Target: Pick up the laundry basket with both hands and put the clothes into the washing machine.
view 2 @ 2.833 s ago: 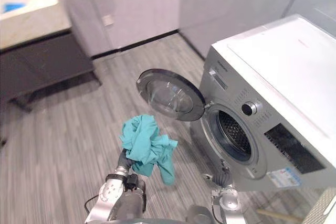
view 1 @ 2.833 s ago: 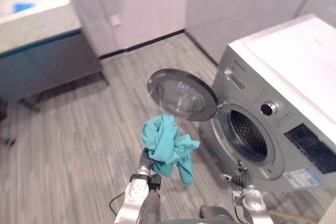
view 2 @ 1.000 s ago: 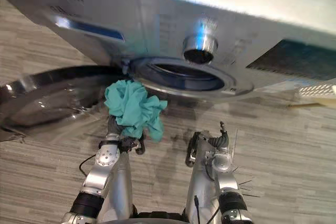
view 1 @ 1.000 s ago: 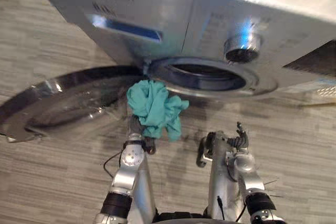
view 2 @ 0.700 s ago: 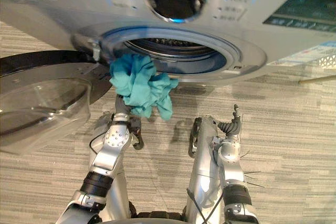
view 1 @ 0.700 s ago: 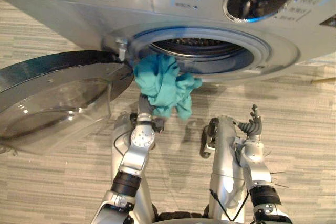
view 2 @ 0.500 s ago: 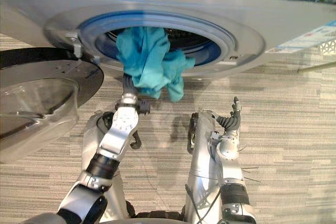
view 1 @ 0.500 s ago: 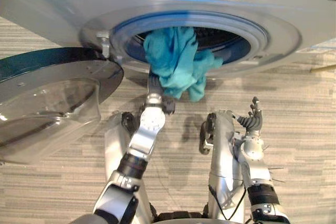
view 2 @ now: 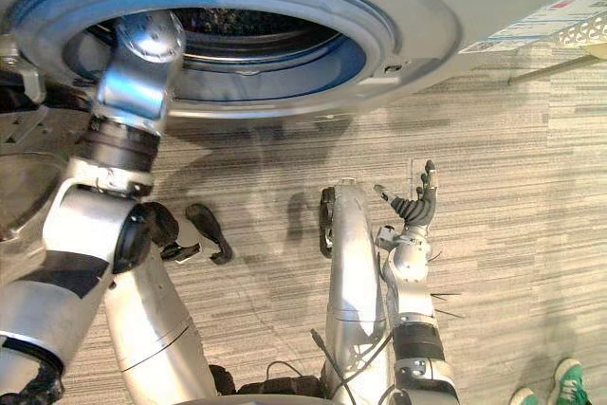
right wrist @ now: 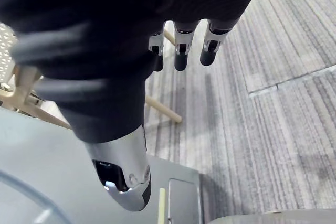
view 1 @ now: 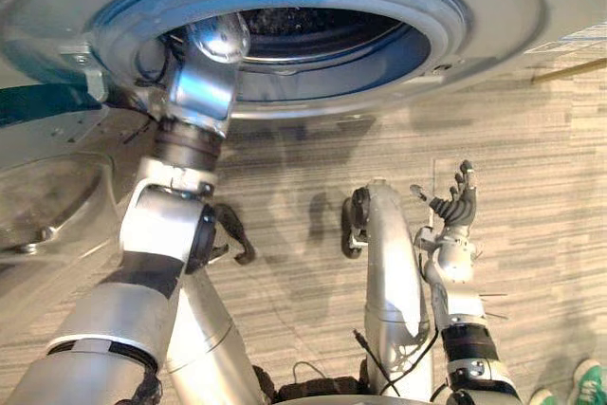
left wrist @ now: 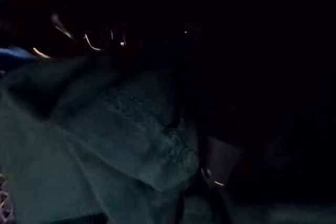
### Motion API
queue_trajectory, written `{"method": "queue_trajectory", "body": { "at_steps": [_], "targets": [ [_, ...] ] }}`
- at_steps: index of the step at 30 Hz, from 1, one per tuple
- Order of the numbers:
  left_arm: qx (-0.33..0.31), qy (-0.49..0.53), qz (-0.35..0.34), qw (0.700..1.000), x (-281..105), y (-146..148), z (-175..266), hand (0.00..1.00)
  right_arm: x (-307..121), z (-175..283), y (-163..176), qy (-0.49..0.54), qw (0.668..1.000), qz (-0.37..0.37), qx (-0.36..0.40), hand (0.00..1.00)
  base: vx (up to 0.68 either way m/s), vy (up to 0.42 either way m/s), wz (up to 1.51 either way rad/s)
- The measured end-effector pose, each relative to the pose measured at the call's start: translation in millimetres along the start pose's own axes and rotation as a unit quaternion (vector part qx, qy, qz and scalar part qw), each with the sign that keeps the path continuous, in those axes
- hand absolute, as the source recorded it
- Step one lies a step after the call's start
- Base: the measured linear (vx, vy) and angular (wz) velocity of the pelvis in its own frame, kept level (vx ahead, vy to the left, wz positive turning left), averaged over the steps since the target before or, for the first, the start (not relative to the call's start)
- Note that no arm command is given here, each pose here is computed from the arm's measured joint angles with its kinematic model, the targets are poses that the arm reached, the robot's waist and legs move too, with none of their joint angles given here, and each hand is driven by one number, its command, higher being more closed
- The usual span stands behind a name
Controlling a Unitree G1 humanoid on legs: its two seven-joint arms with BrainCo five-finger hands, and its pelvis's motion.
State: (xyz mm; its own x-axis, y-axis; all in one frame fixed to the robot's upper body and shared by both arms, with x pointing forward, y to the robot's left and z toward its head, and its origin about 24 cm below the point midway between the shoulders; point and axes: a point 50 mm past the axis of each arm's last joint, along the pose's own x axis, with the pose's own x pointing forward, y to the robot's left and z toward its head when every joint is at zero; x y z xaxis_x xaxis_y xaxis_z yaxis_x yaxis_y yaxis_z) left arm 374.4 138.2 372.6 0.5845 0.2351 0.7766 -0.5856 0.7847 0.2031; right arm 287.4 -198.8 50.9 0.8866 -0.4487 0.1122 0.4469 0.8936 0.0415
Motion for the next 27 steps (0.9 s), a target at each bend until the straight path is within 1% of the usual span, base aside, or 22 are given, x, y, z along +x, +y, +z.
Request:
{"method": "queue_trajectory", "body": {
  "at_steps": [2,3,6,7,8,10,13,16,18,20,21,23,24,26,27],
  "targets": [
    [0.049,-0.002,-0.018,0.999,-1.2,-3.8,-4.9,0.0,0.8,0.4,-1.4,-0.001,1.0,0.003,0.0,0.0,0.05,-0.027,0.05],
    [0.063,-0.006,-0.024,0.998,-1.7,-5.3,-5.2,0.0,1.1,0.5,-1.7,-0.001,1.0,0.005,-0.002,0.0,0.04,-0.026,0.08],
    [0.165,-0.05,-0.053,0.984,-3.9,-11.1,-1.8,0.0,2.3,1.1,-2.2,-0.004,1.0,0.021,-0.008,0.0,0.04,-0.032,0.07],
    [0.177,-0.054,-0.056,0.981,-4.3,-12.0,-1.4,0.0,2.4,1.0,-2.3,-0.004,1.0,0.022,-0.008,0.0,0.03,-0.047,0.12],
    [0.204,-0.064,-0.062,0.975,-5.2,-14.0,-0.4,0.0,2.2,0.9,-1.4,-0.004,1.0,0.026,-0.009,0.0,0.03,-0.042,0.11],
    [0.217,-0.075,-0.067,0.971,-6.7,-16.0,1.6,0.0,1.9,1.0,-0.2,-0.004,0.999,0.031,-0.009,0.0,0.04,-0.044,0.1],
    [0.204,-0.088,-0.07,0.972,-25.1,-16.6,-3.3,0.0,-2.6,-2.3,7.3,0.002,0.999,0.051,-0.008,0.0,0.07,-0.059,0.15],
    [0.182,-0.063,-0.095,0.977,-59.8,-23.3,-26.8,0.0,-7.3,-8.7,12.0,0.018,0.998,0.06,-0.006,0.0,0.09,-0.061,0.15],
    [0.161,-0.032,-0.119,0.979,-89.4,-30.1,-44.1,0.0,-8.4,-11.4,10.6,0.025,0.998,0.059,-0.009,0.0,0.1,-0.049,0.13],
    [0.137,0.049,-0.163,0.976,-140.0,-38.3,-79.0,0.0,-12.4,-22.2,6.2,0.053,0.997,0.055,-0.02,0.0,0.12,-0.042,0.3],
    [0.13,0.063,-0.179,0.973,-154.2,-41.0,-84.7,0.0,-13.9,-25.6,5.0,0.063,0.996,0.054,-0.024,0.0,0.18,-0.069,0.33],
    [0.093,0.135,-0.219,0.962,-209.1,-48.2,-102.1,0.0,-24.3,-40.2,-4.4,0.097,0.993,0.048,-0.038,0.0,0.17,-0.065,0.19],
    [0.081,0.161,-0.23,0.956,-225.0,-49.4,-106.9,0.0,-27.8,-45.6,-8.7,0.109,0.992,0.043,-0.043,0.0,0.17,-0.024,0.13],
    [0.044,0.271,-0.27,0.923,-290.5,-41.1,-130.3,0.0,-43.5,-71.9,-21.8,0.175,0.982,0.032,-0.068,0.0,0.22,0.015,0.14],
    [0.038,0.296,-0.278,0.913,-306.1,-37.2,-134.7,0.0,-48.5,-78.0,-24.4,0.191,0.978,0.031,-0.074,0.0,0.21,0.04,0.07]
  ]
}}
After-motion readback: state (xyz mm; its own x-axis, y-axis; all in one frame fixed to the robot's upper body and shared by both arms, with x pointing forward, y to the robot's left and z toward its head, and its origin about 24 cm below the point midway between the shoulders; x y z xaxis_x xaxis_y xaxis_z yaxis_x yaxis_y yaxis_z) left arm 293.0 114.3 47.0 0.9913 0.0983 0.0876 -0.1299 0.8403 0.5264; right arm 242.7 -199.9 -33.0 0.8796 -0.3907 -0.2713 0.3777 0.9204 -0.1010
